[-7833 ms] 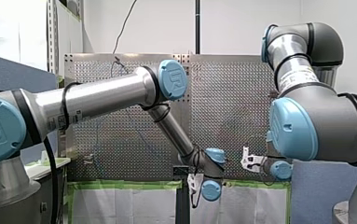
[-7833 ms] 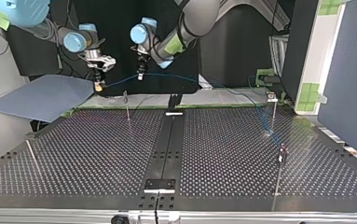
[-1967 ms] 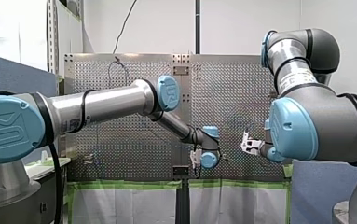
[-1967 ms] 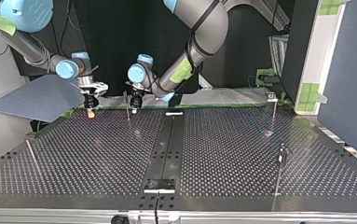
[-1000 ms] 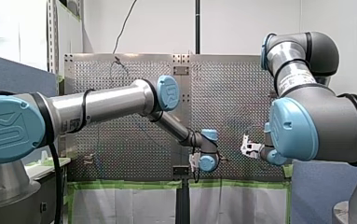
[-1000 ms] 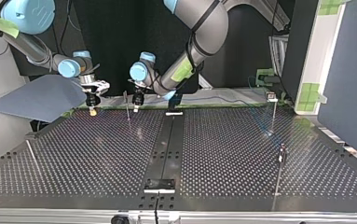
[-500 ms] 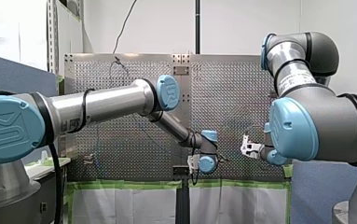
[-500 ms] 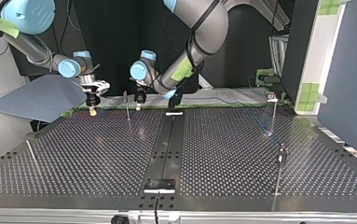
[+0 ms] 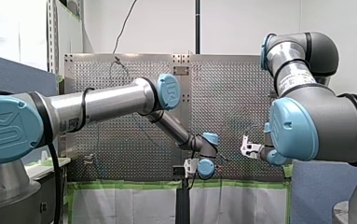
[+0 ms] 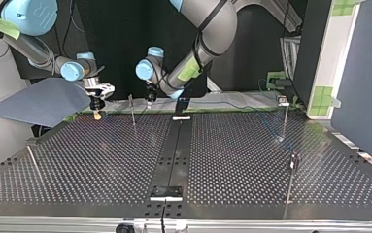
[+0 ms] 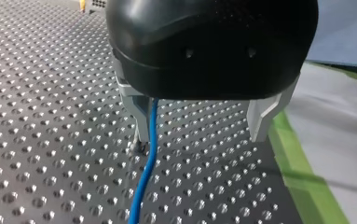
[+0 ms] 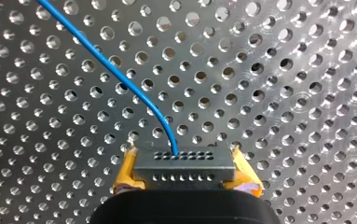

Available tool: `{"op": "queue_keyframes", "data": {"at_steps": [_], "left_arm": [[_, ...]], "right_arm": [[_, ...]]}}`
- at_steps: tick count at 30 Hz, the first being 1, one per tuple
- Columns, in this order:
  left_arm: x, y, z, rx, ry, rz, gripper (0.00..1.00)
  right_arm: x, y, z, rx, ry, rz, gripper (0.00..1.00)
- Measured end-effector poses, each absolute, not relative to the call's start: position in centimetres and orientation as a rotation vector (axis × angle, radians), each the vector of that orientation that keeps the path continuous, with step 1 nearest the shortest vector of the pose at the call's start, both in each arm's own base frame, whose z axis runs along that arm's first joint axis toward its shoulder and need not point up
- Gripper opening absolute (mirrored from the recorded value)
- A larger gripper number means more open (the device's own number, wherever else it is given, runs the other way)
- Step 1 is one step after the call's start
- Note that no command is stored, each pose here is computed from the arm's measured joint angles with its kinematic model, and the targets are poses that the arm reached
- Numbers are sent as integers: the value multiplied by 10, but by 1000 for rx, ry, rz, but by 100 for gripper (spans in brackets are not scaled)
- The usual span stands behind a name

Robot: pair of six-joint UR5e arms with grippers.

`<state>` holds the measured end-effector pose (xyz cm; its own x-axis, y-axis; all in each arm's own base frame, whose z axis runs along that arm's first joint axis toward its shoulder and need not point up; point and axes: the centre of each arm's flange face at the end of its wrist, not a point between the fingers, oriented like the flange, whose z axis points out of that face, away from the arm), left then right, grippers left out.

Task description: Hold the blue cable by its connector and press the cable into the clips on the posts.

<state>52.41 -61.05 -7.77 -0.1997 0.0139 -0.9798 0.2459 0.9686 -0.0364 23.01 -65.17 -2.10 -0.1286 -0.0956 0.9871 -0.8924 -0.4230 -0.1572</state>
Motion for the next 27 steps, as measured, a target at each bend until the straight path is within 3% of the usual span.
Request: {"op": "queue_keyframes", "data": {"at_steps": [12,27], "left_arm": [[493,-632,-40,247,1706,-307,100],[446,-644,-26,342,1742,-380,100]], "right_arm": [[234,-650,-22,1521,-1128,1617,0],[234,-649,-22,1516,-1137,1609,0]]}}
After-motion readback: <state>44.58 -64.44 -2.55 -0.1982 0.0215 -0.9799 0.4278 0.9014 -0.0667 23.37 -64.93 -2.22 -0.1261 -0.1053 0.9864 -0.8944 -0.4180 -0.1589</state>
